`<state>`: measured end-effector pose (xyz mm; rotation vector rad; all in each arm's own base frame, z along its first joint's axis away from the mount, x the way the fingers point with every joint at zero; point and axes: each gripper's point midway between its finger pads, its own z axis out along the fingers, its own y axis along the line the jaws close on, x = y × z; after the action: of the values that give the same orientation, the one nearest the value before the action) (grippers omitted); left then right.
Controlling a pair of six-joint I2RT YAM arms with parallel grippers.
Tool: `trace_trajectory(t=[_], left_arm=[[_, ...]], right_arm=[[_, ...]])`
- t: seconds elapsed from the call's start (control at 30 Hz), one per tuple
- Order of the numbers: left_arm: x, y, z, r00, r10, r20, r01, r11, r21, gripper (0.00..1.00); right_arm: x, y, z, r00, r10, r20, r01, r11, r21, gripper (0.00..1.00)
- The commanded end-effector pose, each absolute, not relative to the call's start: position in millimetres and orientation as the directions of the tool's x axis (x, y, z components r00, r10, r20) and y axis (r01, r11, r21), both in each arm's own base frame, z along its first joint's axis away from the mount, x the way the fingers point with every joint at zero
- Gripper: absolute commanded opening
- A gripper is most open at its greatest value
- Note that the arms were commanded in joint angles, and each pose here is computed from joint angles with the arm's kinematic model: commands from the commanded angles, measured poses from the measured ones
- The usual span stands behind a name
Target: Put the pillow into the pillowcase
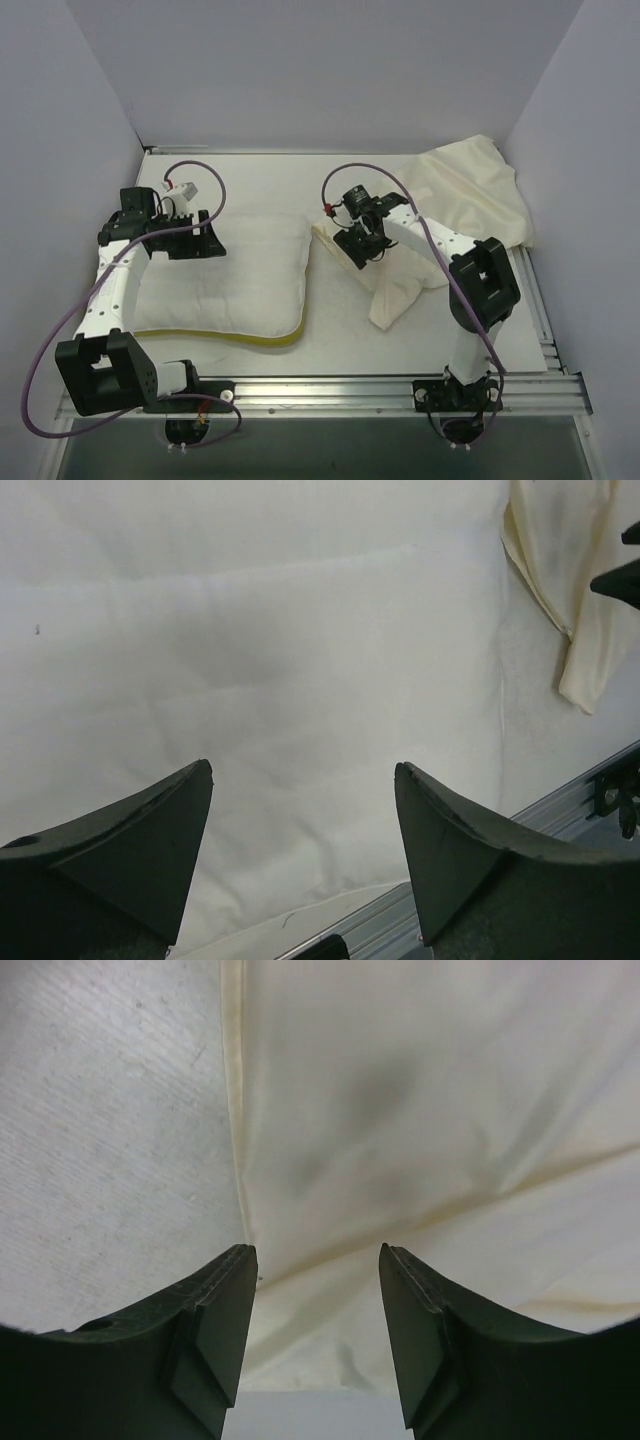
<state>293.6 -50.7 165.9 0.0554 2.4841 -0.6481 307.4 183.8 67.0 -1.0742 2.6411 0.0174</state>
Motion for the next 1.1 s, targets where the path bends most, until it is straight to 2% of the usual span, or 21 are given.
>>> trace_trajectory(t=[0.0,0.07,0.3,0.5,0.6,0.63,0.67,0.73,0.77,0.9,0.93,1.07], left_arm=[[289.7,-61.4,186.0,-0.776,-0.027,-0.631,0.320,0.844,-0.430,0.82],[289.0,-61.4,187.6,-0.770,-0.017,-0.638,0.330,0.845,-0.421,0.82],[288.3,-58.6,186.1,-0.772,-0.014,-0.635,0.332,0.843,-0.423,0.82],[291.9,-55.6,180.8,-0.784,-0.029,-0.620,0.314,0.844,-0.435,0.82],[291.4,-51.7,176.4,-0.787,-0.036,-0.615,0.301,0.849,-0.435,0.82],[291.1,-50.5,175.0,-0.789,-0.042,-0.612,0.294,0.850,-0.437,0.82],[289.8,-49.9,172.5,-0.794,-0.045,-0.606,0.288,0.850,-0.441,0.82],[290.2,-46.9,170.8,-0.795,-0.050,-0.605,0.282,0.852,-0.441,0.82],[290.4,-46.1,170.5,-0.795,-0.050,-0.605,0.282,0.852,-0.441,0.82],[293.9,-42.9,171.4,-0.793,-0.057,-0.607,0.277,0.853,-0.442,0.82],[294.9,-42.6,172.7,-0.790,-0.055,-0.611,0.281,0.852,-0.441,0.81],[300.2,-44.5,179.0,-0.772,-0.036,-0.634,0.321,0.839,-0.439,0.81]], right_arm=[[326.5,198.2,75.6,-0.682,-0.664,-0.307,-0.673,0.734,-0.090,0.50],[325.5,205.5,65.6,-0.689,-0.666,-0.284,-0.683,0.729,-0.053,0.47],[316.3,219.6,52.3,-0.707,-0.664,-0.243,-0.693,0.719,0.050,0.46],[323.3,223.4,37.2,-0.713,-0.667,-0.216,-0.690,0.722,0.051,0.44],[333.1,230.0,34.9,-0.718,-0.659,-0.224,-0.684,0.728,0.050,0.30],[338.1,229.4,34.5,-0.716,-0.660,-0.225,-0.683,0.730,0.031,0.29],[343.0,228.7,33.1,-0.718,-0.658,-0.226,-0.679,0.733,0.023,0.17],[355.3,230.1,29.9,-0.722,-0.652,-0.230,-0.671,0.741,0.006,0.00],[361.5,227.0,28.3,-0.731,-0.642,-0.231,-0.660,0.751,0.002,0.00],[400.4,228.4,55.9,-0.752,-0.566,-0.337,-0.607,0.794,0.022,0.00],[420.7,234.9,78.8,-0.741,-0.533,-0.409,-0.596,0.802,0.033,0.00],[463.0,235.5,140.5,-0.758,-0.337,-0.558,-0.520,0.829,0.207,0.00]])
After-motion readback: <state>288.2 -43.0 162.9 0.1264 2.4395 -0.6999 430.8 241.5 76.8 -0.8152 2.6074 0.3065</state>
